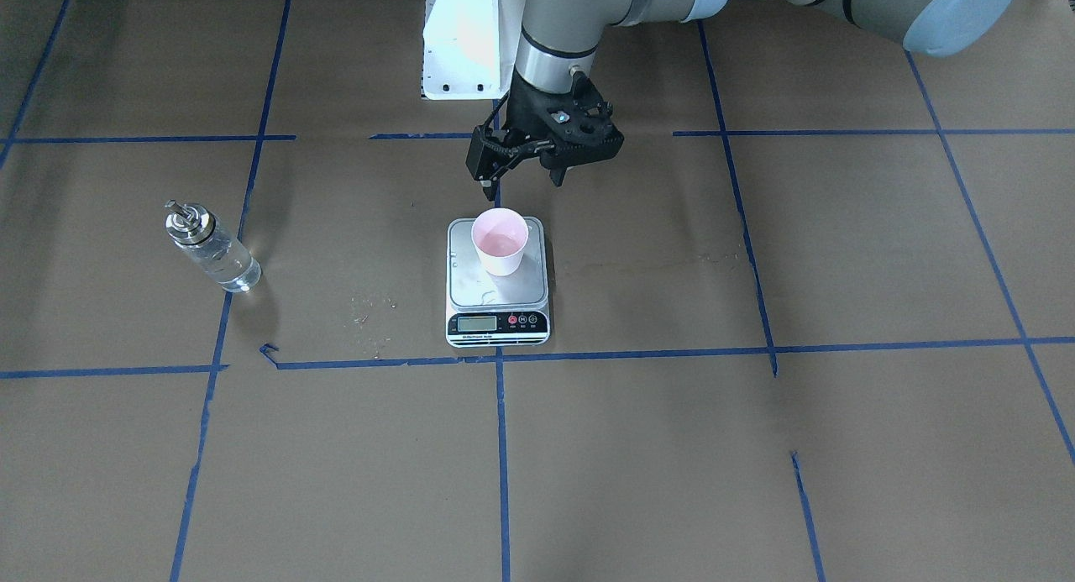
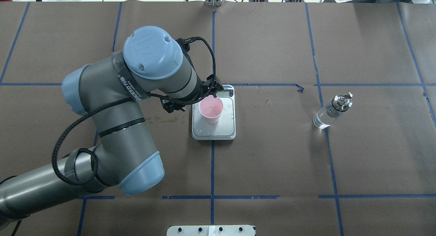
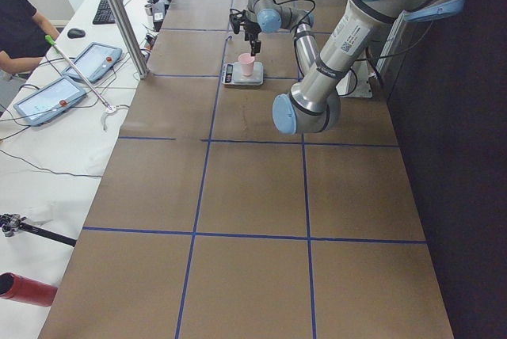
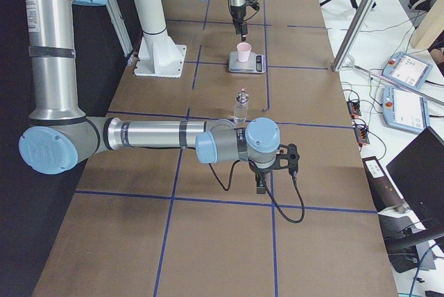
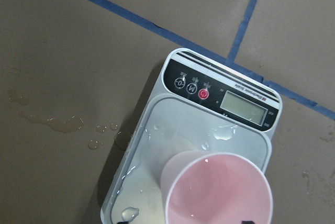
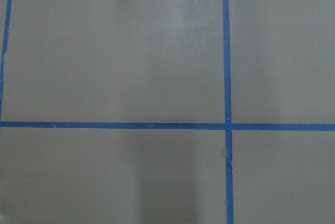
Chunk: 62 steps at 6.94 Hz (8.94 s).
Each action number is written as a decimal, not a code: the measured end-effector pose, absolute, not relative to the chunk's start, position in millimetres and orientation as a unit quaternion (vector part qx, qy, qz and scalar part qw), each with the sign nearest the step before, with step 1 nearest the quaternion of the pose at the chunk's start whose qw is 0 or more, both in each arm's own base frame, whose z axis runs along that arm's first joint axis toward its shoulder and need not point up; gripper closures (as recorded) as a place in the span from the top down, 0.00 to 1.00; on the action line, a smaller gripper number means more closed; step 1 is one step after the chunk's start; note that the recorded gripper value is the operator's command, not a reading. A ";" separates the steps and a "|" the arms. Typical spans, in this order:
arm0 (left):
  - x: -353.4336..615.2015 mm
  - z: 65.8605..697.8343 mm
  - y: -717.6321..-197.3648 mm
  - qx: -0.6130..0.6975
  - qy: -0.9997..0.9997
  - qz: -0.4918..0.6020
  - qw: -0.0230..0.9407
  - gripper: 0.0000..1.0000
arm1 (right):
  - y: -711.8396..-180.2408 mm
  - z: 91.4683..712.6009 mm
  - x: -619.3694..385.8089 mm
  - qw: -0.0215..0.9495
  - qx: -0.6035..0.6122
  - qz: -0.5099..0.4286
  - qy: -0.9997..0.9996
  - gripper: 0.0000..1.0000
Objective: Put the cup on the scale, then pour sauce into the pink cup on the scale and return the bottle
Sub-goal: 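Open the left gripper and withdraw it away from the cup, then reach the right gripper to the glass sauce dispenser and grasp it, then lift the dispenser with the right gripper and carry it over the cup, then tilt the dispenser with the right gripper to pour into the pink cup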
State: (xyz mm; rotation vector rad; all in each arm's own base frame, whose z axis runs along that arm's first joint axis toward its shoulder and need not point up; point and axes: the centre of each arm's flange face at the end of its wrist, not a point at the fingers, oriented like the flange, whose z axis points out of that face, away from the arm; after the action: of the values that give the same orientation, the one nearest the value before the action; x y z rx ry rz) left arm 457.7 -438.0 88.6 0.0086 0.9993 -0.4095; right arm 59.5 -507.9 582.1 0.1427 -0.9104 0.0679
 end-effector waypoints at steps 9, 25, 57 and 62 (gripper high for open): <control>116.6 220.2 -546.9 0.136 0.393 -0.071 0.907 1.00 | -356.9 314.6 -149.8 0.882 0.093 0.160 -0.432 1.00; 40.4 409.8 -548.3 0.147 0.294 0.157 0.931 1.00 | -302.5 478.6 -414.7 0.824 0.441 0.232 -0.267 1.00; -35.6 570.7 -552.5 0.155 0.319 0.227 0.907 1.00 | -375.7 280.2 -559.8 0.709 0.559 -0.330 0.276 0.00; -35.8 571.5 -551.5 0.154 0.318 0.227 0.908 1.00 | -356.7 277.7 -566.0 0.666 0.549 -0.368 0.347 0.00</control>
State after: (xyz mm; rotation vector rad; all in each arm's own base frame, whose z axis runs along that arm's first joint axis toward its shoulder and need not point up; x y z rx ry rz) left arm -35.8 -551.5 571.5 0.3185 0.6559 0.4683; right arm -566.0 -356.7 277.7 1.2397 0.7834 -0.8303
